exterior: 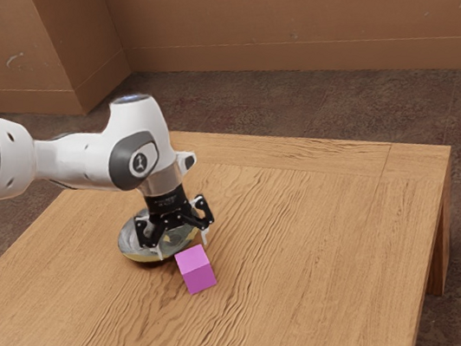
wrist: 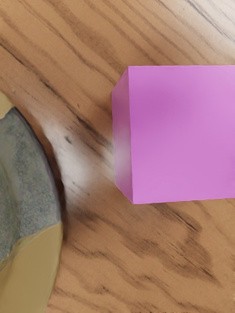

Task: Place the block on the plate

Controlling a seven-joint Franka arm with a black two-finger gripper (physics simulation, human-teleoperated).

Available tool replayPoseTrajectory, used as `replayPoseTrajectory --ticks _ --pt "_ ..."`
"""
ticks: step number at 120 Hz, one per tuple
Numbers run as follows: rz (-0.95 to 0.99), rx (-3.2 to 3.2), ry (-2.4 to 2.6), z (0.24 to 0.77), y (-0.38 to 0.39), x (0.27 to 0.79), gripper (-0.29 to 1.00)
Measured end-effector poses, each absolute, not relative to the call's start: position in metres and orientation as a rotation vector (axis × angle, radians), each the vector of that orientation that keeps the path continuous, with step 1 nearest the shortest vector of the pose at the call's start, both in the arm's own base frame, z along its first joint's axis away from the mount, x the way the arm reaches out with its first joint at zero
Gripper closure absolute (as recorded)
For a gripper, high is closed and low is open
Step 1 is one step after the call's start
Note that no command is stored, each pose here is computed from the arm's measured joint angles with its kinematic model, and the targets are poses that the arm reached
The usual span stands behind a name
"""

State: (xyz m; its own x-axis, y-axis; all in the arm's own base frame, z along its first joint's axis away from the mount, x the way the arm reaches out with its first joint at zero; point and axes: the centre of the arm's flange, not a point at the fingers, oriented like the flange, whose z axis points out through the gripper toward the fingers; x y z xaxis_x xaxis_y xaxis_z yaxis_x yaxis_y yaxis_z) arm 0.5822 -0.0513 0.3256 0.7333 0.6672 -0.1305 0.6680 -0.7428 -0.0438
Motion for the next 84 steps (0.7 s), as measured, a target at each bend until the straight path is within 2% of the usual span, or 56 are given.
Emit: replayPoseTrajectory --ticks 33,84 --pt "-0.098 2.868 1.328 0.303 -0.058 0.588 0.0" --pt "-0.049 2.871 1.402 0.275 -0.06 0.589 0.0"
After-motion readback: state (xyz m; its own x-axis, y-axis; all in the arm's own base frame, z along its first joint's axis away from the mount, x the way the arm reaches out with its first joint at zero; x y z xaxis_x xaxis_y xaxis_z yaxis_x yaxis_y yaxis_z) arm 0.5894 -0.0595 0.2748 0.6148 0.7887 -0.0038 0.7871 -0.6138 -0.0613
